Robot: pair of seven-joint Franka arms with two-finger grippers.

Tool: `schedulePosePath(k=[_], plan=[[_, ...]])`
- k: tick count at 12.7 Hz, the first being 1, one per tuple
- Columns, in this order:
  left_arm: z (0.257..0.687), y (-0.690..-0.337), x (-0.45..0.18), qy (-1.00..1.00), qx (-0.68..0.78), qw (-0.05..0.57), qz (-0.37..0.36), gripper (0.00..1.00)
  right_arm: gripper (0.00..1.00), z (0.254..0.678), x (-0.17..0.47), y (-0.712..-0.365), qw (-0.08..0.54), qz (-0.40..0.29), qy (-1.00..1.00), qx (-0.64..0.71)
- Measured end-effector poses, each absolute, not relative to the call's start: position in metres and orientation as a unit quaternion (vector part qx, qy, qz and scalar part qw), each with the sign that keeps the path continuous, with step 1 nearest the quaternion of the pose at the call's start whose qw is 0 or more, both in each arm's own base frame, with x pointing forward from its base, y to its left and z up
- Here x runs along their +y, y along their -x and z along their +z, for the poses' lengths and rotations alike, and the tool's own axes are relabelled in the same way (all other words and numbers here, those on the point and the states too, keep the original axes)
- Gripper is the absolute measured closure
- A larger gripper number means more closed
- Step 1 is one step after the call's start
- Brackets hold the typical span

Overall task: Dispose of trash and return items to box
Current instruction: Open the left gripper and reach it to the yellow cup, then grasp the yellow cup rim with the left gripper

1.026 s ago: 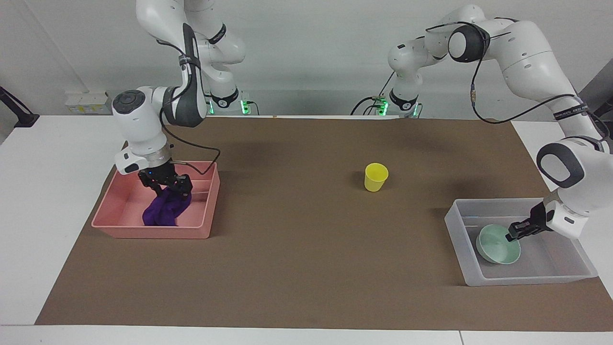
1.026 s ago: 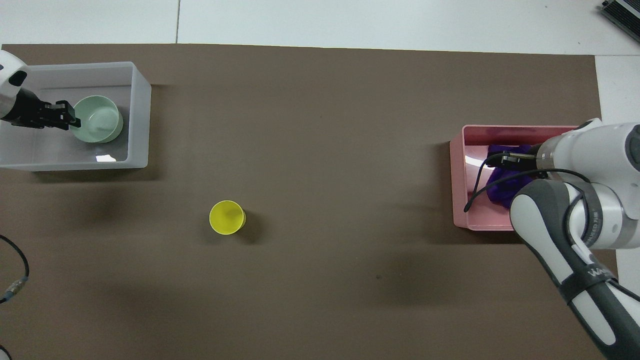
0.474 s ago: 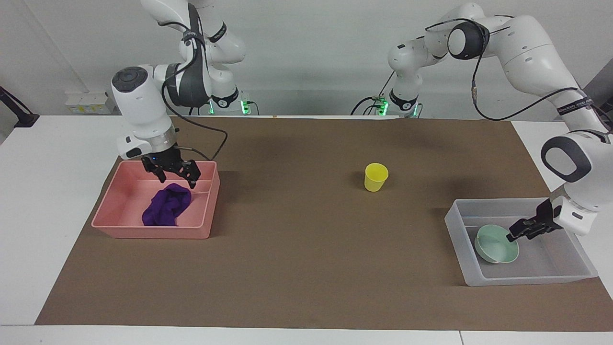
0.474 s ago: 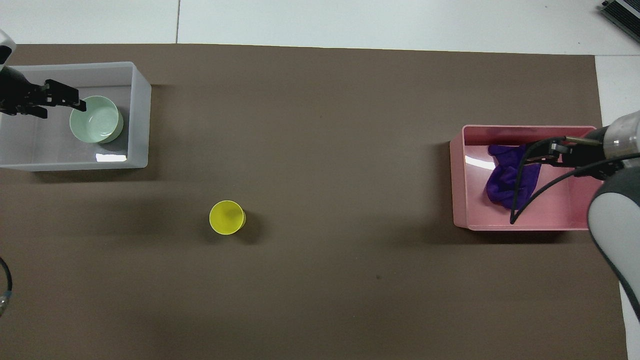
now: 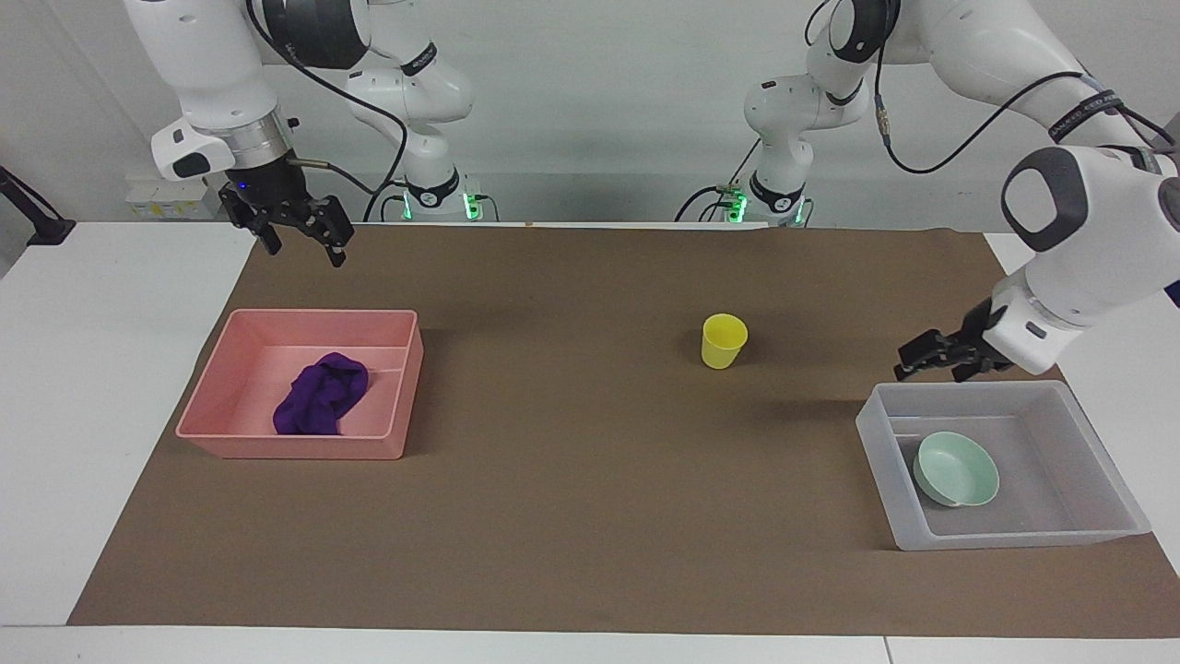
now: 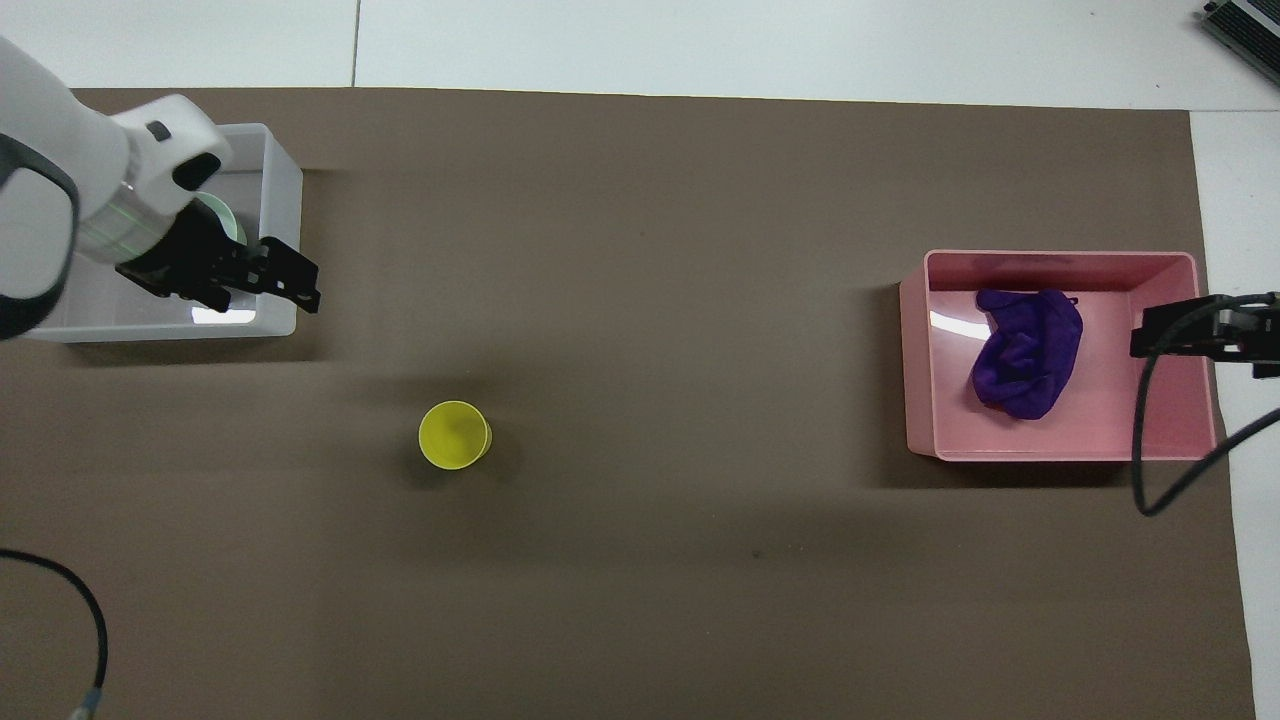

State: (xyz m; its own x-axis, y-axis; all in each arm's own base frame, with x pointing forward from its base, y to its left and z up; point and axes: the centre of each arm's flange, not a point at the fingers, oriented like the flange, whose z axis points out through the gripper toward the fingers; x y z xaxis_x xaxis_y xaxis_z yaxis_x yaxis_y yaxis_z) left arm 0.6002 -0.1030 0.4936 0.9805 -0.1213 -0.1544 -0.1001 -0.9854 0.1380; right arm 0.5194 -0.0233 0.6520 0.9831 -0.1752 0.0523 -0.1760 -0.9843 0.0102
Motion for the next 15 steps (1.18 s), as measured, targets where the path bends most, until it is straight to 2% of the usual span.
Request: schedulePosePath(k=[3, 5, 7, 10, 11, 12, 13, 14, 15], plan=[[0.441, -0.529, -0.161, -0.994, -0.065, 0.049, -0.074, 0.0, 0.0, 0.655, -0.023, -0.517, 0.007, 0.026, -0.996, -0.081], [0.399, -0.495, -0.193, -0.994, -0.068, 0.04, -0.074, 0.0, 0.0, 0.652, -0.023, -0.517, 0.008, 0.022, -0.997, -0.079], [0.372, -0.484, -0.197, -0.995, -0.067, 0.038, -0.068, 0.0, 0.0, 0.648, -0.023, -0.517, 0.008, 0.018, -0.997, -0.079], [0.368, -0.486, -0.189, -0.995, -0.058, 0.039, -0.064, 0.02, 0.0, 0.639, -0.02, -0.517, 0.008, 0.009, -0.997, -0.075], [0.364, -0.485, -0.189, -0.995, -0.055, 0.037, -0.068, 0.11, 0.0, 0.637, -0.02, -0.516, 0.008, 0.006, -0.997, -0.073], [0.357, -0.485, -0.191, -0.995, -0.05, 0.035, -0.074, 0.25, 0.0, 0.635, -0.019, -0.516, 0.009, 0.004, -0.997, -0.07], [0.351, -0.484, -0.195, -0.995, -0.046, 0.034, -0.077, 0.25, 0.0, 0.634, -0.019, -0.516, 0.01, 0.004, -0.998, -0.069], [0.346, -0.483, -0.198, -0.995, -0.046, 0.033, -0.08, 0.36, 0.0, 0.633, -0.019, -0.516, 0.01, 0.003, -0.998, -0.069], [0.343, -0.482, -0.201, -0.995, -0.046, 0.032, -0.083, 0.52, 0.0, 0.631, -0.018, -0.516, 0.011, 0.001, -0.998, -0.069]])
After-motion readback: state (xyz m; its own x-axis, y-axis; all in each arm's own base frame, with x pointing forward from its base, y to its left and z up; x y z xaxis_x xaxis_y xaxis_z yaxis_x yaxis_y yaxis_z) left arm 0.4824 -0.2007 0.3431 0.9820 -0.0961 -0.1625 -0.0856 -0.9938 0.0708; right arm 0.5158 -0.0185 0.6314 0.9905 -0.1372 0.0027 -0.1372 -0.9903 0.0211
